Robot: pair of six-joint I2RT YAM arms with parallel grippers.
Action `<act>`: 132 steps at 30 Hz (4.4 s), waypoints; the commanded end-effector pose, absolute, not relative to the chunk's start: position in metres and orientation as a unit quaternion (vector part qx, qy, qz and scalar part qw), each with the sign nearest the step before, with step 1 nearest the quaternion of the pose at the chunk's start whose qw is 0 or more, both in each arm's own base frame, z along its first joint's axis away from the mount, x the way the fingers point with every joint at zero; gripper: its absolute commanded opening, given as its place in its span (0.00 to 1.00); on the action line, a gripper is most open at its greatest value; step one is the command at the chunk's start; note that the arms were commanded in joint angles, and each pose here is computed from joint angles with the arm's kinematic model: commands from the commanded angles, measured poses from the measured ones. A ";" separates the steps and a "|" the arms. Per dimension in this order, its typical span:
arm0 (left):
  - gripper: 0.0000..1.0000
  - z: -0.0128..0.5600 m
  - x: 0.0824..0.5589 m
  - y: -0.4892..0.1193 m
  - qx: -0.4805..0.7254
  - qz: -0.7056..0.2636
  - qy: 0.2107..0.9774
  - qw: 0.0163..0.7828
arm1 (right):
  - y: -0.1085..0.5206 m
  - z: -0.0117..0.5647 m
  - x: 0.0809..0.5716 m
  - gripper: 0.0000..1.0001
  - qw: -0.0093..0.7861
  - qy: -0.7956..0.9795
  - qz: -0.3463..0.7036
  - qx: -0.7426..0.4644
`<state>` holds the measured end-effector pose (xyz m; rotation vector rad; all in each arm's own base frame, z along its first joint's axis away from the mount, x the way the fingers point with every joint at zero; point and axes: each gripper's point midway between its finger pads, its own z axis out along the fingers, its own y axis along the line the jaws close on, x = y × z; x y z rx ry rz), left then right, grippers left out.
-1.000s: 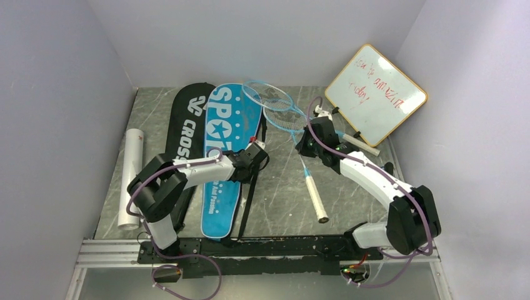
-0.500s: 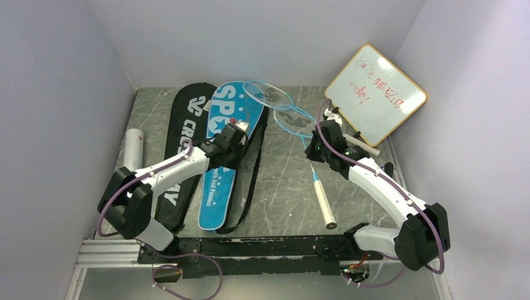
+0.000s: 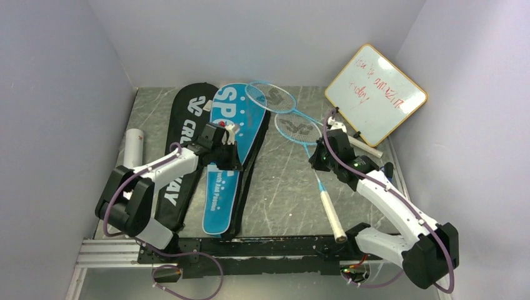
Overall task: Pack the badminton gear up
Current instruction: Open the racket bag at the center of the board, then place the racket in the racket bag.
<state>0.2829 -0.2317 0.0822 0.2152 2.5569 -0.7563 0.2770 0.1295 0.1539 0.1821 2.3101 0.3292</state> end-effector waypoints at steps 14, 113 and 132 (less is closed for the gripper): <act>0.05 0.114 0.293 -0.254 0.066 -0.395 0.888 0.225 | 0.189 0.132 0.231 0.00 0.422 0.893 0.149 -0.037; 0.05 0.080 0.212 -0.277 0.173 -0.355 0.897 0.199 | 0.286 0.045 0.121 0.48 0.135 0.900 0.410 -0.061; 0.05 0.109 0.203 -0.285 0.167 -0.396 0.877 0.214 | 0.348 0.079 0.119 0.09 0.129 0.848 0.513 -0.040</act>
